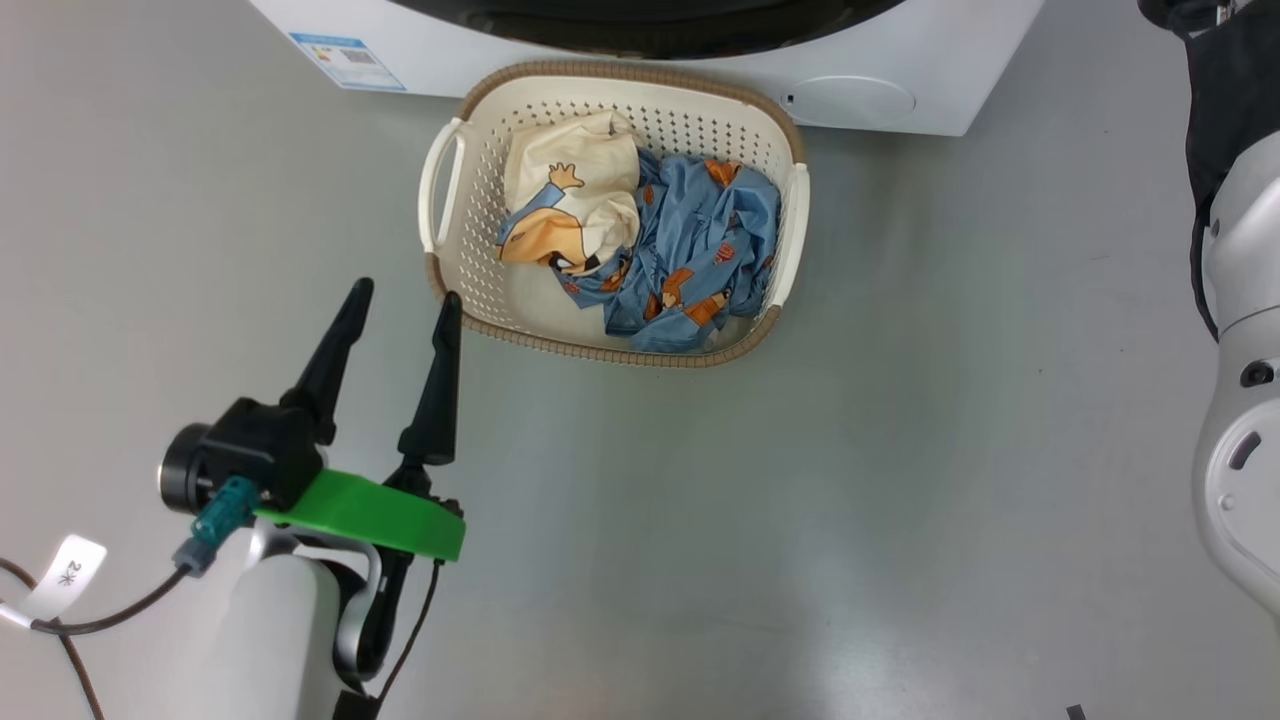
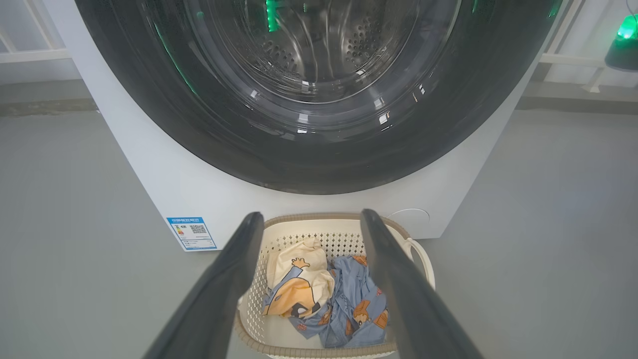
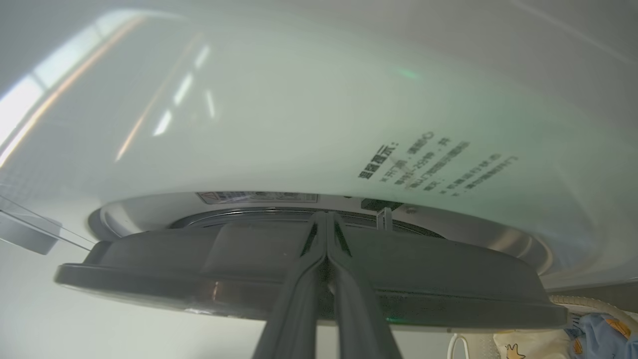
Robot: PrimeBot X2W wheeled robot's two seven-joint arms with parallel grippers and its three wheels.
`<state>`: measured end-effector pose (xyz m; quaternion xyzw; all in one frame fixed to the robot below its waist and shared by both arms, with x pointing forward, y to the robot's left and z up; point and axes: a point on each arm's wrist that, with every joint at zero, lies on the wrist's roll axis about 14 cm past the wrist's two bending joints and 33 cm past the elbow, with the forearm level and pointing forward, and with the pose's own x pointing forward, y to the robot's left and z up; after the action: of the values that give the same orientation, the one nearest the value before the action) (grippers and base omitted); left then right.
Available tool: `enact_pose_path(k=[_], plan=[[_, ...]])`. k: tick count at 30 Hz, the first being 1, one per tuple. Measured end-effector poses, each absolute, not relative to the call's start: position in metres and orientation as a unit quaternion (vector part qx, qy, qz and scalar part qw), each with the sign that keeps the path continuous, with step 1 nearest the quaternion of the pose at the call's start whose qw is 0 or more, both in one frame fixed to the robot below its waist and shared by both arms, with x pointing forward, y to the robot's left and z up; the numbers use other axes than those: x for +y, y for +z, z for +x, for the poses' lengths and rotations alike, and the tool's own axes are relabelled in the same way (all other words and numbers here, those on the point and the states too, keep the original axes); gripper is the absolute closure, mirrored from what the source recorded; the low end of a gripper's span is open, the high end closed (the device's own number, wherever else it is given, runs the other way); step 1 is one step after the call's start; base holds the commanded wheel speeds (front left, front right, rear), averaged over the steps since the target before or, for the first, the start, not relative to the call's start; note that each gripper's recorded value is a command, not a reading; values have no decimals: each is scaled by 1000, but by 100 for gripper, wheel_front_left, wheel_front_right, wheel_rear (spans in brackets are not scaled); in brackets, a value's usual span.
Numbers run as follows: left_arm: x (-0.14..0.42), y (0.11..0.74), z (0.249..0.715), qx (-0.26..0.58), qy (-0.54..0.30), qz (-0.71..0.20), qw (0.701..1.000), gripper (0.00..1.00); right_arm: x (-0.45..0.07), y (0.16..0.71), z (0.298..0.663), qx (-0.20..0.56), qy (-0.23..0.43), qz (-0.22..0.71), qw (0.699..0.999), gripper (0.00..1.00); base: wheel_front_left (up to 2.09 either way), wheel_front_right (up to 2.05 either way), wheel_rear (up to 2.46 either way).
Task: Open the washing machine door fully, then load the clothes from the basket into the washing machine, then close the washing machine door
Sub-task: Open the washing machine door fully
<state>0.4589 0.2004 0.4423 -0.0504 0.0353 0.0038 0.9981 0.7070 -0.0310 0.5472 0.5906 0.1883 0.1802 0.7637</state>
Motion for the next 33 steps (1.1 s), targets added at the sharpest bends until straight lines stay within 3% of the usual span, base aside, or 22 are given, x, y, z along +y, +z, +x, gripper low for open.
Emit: enact_pose_path(k=[18, 33], plan=[[202, 438, 458, 42, 8, -53, 998, 0, -15, 547, 720, 196, 180, 583, 768, 100, 0, 0, 0], [201, 449, 459, 27, 12, -59, 998, 0, -7, 545, 701, 284, 240, 548, 749, 100, 0, 0, 0]])
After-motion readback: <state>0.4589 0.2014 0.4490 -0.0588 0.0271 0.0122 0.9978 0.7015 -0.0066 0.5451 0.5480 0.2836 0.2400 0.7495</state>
